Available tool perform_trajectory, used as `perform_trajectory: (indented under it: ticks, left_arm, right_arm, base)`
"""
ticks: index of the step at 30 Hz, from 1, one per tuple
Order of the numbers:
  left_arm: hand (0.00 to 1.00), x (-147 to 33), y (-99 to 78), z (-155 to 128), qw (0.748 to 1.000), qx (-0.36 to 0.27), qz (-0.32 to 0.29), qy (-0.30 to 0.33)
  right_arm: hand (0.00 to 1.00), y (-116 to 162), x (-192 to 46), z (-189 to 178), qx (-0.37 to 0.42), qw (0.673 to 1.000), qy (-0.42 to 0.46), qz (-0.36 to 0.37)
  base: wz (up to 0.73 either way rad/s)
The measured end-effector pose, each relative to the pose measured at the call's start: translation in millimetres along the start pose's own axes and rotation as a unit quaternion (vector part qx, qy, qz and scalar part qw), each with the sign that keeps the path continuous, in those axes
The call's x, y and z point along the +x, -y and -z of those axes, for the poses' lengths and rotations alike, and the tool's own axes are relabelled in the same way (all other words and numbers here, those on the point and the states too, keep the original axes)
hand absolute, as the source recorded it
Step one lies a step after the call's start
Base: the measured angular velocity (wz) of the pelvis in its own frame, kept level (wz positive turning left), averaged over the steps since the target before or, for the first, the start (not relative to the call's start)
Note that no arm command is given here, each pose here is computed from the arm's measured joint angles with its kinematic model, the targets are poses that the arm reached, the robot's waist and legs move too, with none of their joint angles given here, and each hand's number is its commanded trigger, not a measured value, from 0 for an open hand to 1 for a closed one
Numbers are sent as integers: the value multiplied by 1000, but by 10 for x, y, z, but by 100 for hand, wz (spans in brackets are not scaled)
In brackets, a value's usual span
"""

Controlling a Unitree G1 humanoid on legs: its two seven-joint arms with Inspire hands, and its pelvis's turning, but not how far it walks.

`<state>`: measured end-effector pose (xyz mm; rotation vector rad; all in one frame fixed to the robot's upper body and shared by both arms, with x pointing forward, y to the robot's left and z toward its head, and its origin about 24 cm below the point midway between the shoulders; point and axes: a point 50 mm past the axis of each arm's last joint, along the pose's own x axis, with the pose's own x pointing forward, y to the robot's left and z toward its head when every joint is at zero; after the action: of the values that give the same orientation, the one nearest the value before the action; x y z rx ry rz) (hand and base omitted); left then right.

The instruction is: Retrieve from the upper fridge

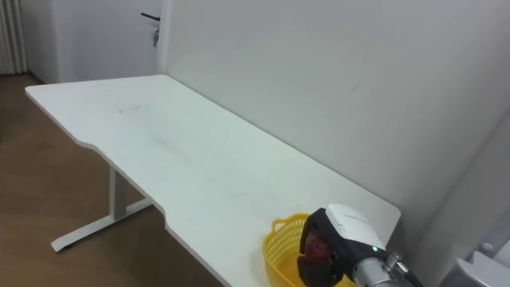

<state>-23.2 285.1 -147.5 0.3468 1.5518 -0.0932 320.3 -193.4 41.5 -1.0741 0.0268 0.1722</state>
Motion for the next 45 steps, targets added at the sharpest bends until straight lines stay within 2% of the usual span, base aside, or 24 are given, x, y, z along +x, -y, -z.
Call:
perform_trajectory:
  ticks: [18, 30, 35, 45]
  left_arm:
    - [0, -19, -2, 29, 1000, 11, -6, -4]
    - [0, -38, 53, 193, 1000, 8, 0, -24]
    - [0, -38, 45, 193, 1000, 7, -11, -25]
    - [0, -35, 125, 247, 999, 10, -8, -40]
  right_arm:
    - [0, 76, -5, 49, 31, 999, -12, 39]
    - [0, 107, -8, 64, 49, 997, -17, 57]
    - [0, 55, -34, 181, 56, 996, -44, 52]
    - [0, 112, -28, 127, 62, 995, -32, 65]
  base:
    - [3]
    - [0]
    - [0]
    - [-4]
